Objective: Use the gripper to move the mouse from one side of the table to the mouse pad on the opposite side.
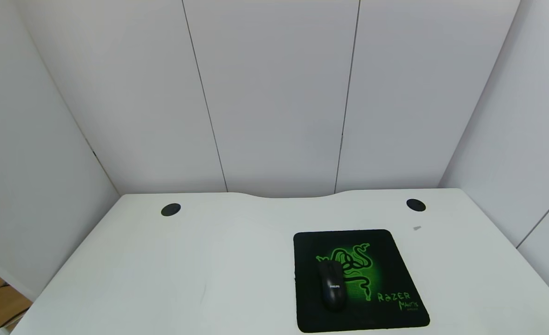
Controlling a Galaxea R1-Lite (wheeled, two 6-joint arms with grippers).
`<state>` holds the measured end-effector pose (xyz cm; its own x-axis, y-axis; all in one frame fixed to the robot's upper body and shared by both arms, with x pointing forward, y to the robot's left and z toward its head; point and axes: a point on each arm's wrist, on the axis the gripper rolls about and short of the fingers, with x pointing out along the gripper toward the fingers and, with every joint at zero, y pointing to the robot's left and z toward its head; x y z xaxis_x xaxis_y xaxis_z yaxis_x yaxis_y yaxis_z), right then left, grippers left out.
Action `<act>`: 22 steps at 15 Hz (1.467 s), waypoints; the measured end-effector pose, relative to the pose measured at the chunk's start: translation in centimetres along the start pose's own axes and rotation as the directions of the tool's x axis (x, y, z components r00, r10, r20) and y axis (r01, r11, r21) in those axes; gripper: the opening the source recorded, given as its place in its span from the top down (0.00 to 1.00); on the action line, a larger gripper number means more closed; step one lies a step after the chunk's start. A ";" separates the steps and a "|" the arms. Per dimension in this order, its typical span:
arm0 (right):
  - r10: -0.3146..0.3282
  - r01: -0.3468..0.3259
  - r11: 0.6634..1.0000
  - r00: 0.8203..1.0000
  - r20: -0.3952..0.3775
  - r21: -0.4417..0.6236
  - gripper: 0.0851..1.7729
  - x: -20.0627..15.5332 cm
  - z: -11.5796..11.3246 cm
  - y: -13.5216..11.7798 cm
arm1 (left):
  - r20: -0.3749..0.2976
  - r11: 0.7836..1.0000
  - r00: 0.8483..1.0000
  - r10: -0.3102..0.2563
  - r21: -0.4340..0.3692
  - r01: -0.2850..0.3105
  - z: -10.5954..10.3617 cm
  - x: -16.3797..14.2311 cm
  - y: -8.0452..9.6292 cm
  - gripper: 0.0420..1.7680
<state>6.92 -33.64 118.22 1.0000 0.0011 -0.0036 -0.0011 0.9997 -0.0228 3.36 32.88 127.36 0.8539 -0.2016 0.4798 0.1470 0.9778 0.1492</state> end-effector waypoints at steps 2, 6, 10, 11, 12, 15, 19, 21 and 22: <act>0.000 0.000 1.000 1.000 0.000 0.000 0.04 0.0 0.0 0.0 | -0.009 0.999 0.999 0.032 0.014 -0.032 -2.2 0.0 0.0 0.03; 0.000 0.000 1.000 1.000 0.000 0.000 0.04 0.0 0.0 0.0 | -0.287 0.994 0.954 0.089 -0.030 -0.102 -7.4 -0.5 -0.3 0.03; 0.000 0.000 1.000 1.000 0.000 0.000 0.04 0.0 0.0 0.0 | -0.480 0.988 0.869 0.121 -0.024 -0.151 -9.5 -1.4 -0.4 0.03; 0.000 0.000 1.000 1.000 0.000 0.000 0.04 0.0 0.0 0.0 | -0.501 0.986 0.856 0.125 -0.035 -0.164 -9.7 -1.5 -0.4 0.03; 0.000 0.000 1.000 1.000 0.000 0.000 0.04 0.0 0.0 0.0 | -0.496 0.984 0.859 0.130 -0.046 -0.175 -9.7 -1.4 -0.4 0.03; 0.000 0.000 1.000 1.000 0.000 0.000 0.04 0.0 0.0 0.0 | -0.496 0.982 0.858 0.135 -0.050 -0.183 -9.7 -1.4 -0.4 0.03; 0.000 0.000 1.000 1.000 0.000 0.000 0.04 0.0 0.0 0.0 | -0.496 0.981 0.858 0.134 -0.054 -0.185 -9.7 -1.4 -0.4 0.03; 0.000 0.000 1.000 1.000 0.000 0.000 0.04 0.0 0.0 0.0 | -0.496 0.981 0.858 0.134 -0.054 -0.185 -9.7 -1.4 -0.4 0.03; 0.000 0.000 1.000 1.000 0.000 0.000 0.04 0.0 0.0 0.0 | -0.496 0.981 0.858 0.134 -0.055 -0.185 -9.7 -1.4 -0.4 0.03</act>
<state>6.92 -33.64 118.22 1.0000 0.0011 -0.0036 -0.0011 0.9997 -0.0228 6.90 33.31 118.24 0.9999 -0.0138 0.0023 0.0138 0.9998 0.0105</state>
